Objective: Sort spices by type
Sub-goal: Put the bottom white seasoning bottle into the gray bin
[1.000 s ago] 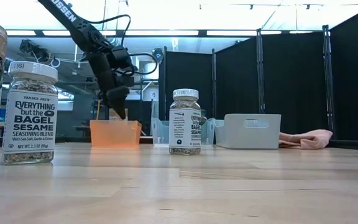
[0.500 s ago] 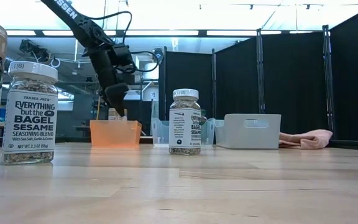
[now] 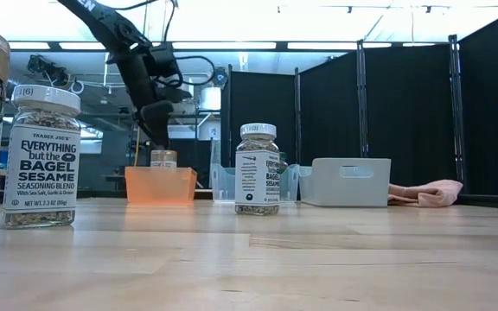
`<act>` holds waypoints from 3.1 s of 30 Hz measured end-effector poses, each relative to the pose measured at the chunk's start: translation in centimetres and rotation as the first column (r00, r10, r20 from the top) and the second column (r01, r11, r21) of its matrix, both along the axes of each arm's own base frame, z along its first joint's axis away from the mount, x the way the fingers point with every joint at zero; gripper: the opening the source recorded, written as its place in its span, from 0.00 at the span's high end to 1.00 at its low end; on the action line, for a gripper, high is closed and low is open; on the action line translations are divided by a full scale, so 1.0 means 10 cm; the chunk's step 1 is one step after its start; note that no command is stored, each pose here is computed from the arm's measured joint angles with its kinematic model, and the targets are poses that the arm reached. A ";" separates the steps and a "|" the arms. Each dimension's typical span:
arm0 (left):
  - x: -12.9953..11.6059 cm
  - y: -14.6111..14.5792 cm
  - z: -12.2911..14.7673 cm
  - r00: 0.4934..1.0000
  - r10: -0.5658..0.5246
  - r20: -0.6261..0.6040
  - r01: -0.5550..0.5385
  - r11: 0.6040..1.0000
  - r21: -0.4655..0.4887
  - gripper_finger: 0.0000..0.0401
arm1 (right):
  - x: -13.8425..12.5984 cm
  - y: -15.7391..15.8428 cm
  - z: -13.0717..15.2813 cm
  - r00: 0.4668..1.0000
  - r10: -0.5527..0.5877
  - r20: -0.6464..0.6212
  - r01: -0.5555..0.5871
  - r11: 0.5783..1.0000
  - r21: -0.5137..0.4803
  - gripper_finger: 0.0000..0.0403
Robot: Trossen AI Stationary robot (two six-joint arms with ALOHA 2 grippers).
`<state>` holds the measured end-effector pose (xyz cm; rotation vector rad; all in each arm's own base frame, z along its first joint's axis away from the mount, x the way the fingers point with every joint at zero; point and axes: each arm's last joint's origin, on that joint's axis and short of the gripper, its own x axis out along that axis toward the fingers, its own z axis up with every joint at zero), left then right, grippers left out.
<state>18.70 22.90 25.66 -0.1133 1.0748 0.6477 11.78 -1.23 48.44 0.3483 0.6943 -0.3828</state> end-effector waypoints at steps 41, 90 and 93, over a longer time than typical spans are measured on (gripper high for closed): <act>0.76 -1.87 0.83 0.733 -0.572 0.369 0.676 0.676 -0.294 0.10 | 0.00 0.00 0.00 1.000 0.016 -0.005 -0.016 1.000 -0.016 0.33; 0.46 -3.30 0.60 0.605 -0.796 0.026 0.779 0.585 -0.227 0.10 | 0.01 0.00 0.00 0.998 0.065 -0.025 -0.067 0.995 -0.067 0.33; 0.47 -3.31 0.51 0.604 -0.796 0.021 0.778 0.584 -0.229 0.10 | 0.01 0.00 0.00 0.998 0.054 -0.021 -0.056 0.997 -0.056 0.33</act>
